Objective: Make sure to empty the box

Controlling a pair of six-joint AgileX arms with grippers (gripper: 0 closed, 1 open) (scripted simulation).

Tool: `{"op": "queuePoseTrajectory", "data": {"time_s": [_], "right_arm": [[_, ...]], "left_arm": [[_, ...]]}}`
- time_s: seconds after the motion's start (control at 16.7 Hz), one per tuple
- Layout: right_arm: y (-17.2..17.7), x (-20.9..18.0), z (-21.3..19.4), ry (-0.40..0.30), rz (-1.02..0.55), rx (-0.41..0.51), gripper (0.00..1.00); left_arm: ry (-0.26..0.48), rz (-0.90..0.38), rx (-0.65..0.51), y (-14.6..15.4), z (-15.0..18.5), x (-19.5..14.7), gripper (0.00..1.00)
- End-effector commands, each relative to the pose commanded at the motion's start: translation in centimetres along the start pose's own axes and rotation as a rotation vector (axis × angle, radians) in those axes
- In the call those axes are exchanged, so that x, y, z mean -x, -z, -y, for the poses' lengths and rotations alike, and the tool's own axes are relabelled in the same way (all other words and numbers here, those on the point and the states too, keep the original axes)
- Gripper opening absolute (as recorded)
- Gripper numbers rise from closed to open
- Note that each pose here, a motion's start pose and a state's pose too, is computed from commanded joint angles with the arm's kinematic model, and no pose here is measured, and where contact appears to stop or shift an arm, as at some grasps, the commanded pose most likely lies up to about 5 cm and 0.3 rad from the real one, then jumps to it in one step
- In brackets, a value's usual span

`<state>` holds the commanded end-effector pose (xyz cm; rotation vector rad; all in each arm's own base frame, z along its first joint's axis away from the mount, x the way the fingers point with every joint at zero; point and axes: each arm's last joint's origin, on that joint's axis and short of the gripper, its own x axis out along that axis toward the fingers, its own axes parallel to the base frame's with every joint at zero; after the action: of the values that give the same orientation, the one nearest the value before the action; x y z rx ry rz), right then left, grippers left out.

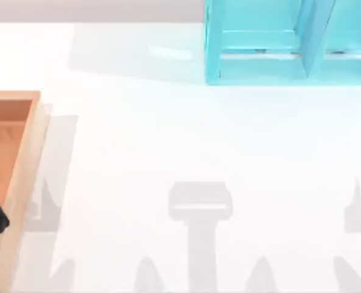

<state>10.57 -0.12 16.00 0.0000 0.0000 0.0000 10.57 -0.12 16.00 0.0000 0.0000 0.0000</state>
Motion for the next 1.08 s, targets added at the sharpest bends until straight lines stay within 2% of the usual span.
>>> {"op": "queuePoseTrajectory", "data": {"time_s": [0.24,0.42,0.72,1.08], "right_arm": [[0.0,0.0,0.0,0.000,0.000,0.000,1.00],[0.0,0.0,0.0,0.000,0.000,0.000,1.00],[0.0,0.0,0.0,0.000,0.000,0.000,1.00],[0.0,0.0,0.0,0.000,0.000,0.000,1.00]], "left_arm": [[-0.008,-0.034,-0.009,-0.5,-0.1,0.0,1.00],[-0.032,-0.163,-0.038,-2.3,-0.4,-0.3,1.00],[-0.069,-0.559,-0.089,-6.3,-1.5,-2.8,1.00],[-0.051,-1.121,-0.089,-9.0,-4.4,-9.2,1.00]]}}
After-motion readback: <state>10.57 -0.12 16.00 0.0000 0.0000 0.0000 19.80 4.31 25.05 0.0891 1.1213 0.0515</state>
